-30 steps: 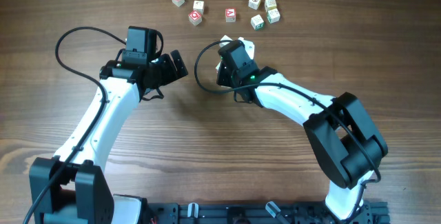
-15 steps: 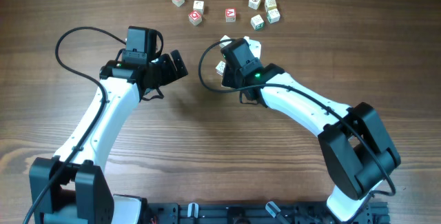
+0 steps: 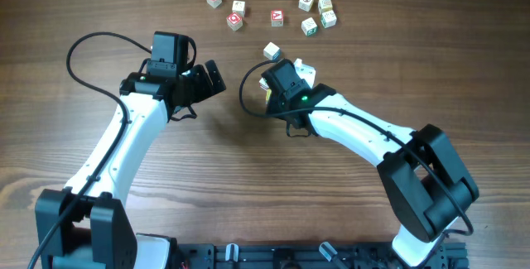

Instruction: Form a circle

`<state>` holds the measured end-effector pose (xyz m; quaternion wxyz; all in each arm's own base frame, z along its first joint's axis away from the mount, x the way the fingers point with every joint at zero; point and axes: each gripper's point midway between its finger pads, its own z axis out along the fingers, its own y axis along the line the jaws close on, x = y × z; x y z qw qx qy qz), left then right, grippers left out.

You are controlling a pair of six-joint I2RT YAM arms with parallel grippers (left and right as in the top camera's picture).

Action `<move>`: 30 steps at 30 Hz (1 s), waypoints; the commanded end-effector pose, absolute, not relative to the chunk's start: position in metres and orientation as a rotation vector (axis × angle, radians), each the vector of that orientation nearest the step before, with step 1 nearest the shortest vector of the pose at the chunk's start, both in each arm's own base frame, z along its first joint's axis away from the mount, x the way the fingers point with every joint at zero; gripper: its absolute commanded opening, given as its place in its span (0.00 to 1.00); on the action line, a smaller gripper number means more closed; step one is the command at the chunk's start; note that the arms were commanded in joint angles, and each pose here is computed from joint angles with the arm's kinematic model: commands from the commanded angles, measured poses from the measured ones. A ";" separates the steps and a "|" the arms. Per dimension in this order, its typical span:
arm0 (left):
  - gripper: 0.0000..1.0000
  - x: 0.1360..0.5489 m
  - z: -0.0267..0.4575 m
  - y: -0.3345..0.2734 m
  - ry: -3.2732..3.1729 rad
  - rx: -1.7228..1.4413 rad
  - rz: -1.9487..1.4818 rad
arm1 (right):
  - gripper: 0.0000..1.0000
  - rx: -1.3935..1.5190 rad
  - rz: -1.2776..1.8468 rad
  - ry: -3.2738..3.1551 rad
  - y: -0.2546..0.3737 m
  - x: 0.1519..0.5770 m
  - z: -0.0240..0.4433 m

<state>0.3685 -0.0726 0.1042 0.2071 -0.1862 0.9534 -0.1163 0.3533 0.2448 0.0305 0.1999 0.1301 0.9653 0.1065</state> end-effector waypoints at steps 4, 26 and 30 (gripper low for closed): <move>1.00 0.369 0.104 -0.070 2.655 -0.500 -0.304 | 0.05 0.525 0.248 2.580 0.213 0.382 0.044; 1.00 0.369 0.104 -0.070 2.655 -0.500 -0.304 | 0.04 0.412 0.555 2.661 0.165 0.443 -0.027; 1.00 0.369 0.104 -0.070 2.655 -0.500 -0.304 | 0.05 0.313 0.649 2.652 0.178 0.444 -0.021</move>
